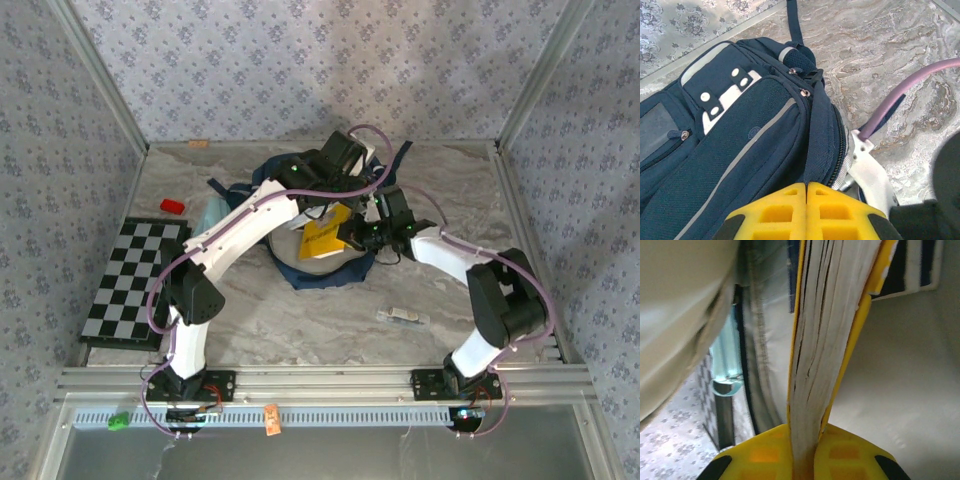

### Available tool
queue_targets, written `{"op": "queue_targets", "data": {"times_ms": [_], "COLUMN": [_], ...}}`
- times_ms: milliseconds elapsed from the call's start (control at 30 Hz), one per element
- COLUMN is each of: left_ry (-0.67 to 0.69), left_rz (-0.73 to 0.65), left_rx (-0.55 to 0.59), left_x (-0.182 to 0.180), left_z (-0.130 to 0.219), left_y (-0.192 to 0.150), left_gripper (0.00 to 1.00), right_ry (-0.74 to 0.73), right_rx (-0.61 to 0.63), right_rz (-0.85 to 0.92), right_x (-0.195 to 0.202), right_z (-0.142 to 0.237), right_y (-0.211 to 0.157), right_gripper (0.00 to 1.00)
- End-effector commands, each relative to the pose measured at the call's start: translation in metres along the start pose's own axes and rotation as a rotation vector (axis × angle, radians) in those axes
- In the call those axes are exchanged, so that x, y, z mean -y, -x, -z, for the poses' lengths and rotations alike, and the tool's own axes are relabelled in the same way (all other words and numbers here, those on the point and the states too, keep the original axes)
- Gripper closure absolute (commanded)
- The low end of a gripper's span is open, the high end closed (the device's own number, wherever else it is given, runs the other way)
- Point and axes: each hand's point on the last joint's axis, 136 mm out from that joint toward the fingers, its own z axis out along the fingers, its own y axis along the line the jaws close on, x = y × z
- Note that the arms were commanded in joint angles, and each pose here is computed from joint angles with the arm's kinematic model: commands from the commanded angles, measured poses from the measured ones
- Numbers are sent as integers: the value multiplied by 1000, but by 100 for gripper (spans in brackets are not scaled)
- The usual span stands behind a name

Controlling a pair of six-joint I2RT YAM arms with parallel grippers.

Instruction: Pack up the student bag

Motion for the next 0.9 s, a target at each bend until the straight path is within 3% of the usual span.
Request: {"op": "queue_targets", "data": {"times_ms": [0, 67, 167, 300, 400, 533, 767, 867], "left_ry": [-18, -16, -16, -16, -23, -30, -54, -56], "left_rz": [45, 46, 40, 42, 44, 54, 66, 72], "left_rx": [182, 182, 182, 182, 184, 182, 184, 187], "left_x": [-3, -4, -4, -5, -4, -2, 2, 2], "left_z": [52, 53, 54, 54, 53, 50, 49, 50], "left_y": [47, 47, 46, 45, 44, 43, 44, 45], "left_gripper": [100, 100, 100, 100, 100, 100, 100, 100], "right_ry": [-16, -50, -127, -252, -316, -297, -318, -347], "right_rx": [71, 98, 88, 59, 2, -58, -86, -57], "right_rz": [50, 54, 73, 84, 70, 85, 121, 164], "right_x": [-1, 9, 19, 36, 50, 45, 42, 32], "right_z": [-4, -2, 9, 29, 35, 26, 10, 16], "right_y": [29, 30, 23, -4, -31, -55, -53, -46], "right_gripper": [77, 61, 45, 38, 38, 46, 65, 66]}}
